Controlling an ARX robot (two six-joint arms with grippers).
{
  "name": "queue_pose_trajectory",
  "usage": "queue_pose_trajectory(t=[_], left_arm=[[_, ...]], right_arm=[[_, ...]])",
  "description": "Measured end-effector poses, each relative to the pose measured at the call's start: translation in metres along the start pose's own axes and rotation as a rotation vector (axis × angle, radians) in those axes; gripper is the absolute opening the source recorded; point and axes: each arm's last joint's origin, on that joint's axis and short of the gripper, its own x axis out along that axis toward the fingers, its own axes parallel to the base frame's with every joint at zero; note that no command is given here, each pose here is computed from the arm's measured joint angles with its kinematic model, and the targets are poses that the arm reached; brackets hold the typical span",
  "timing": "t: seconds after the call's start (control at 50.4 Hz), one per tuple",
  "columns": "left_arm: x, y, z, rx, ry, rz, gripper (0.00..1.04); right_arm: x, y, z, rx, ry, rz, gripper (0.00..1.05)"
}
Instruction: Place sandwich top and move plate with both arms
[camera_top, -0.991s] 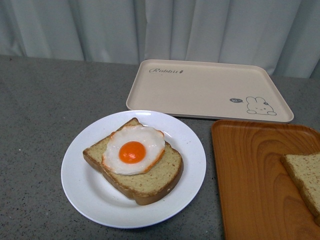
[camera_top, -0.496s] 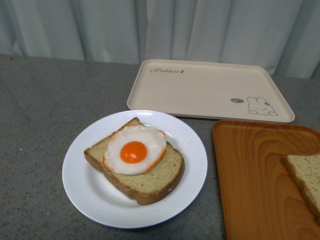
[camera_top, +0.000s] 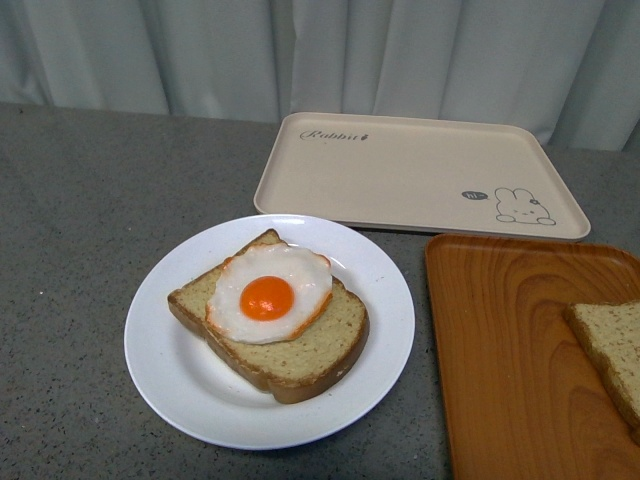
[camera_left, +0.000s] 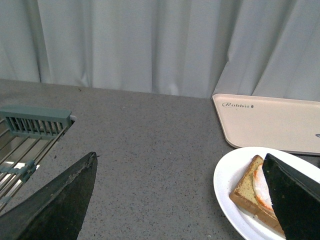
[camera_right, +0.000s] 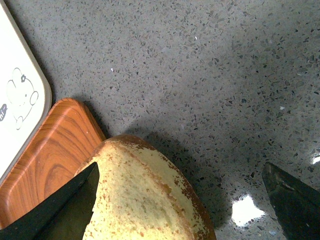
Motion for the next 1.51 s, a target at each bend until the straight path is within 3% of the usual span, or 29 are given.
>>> queue_pose_trajectory(t=[0.575, 1.07, 1.507], left_arm=[[0.000, 0.000, 0.000, 0.000, 0.000, 0.000, 0.98], [0.000, 0.000, 0.000, 0.000, 0.000, 0.000, 0.98], [0.000, 0.000, 0.000, 0.000, 0.000, 0.000, 0.98]], right_arm=[[0.012, 0.004, -0.025, -0.040, 0.037, -0.014, 0.96], [0.017, 0.008, -0.028, -0.060, 0.033, 0.011, 0.96], [0.018, 0.014, -0.029, -0.064, 0.052, 0.033, 0.36]])
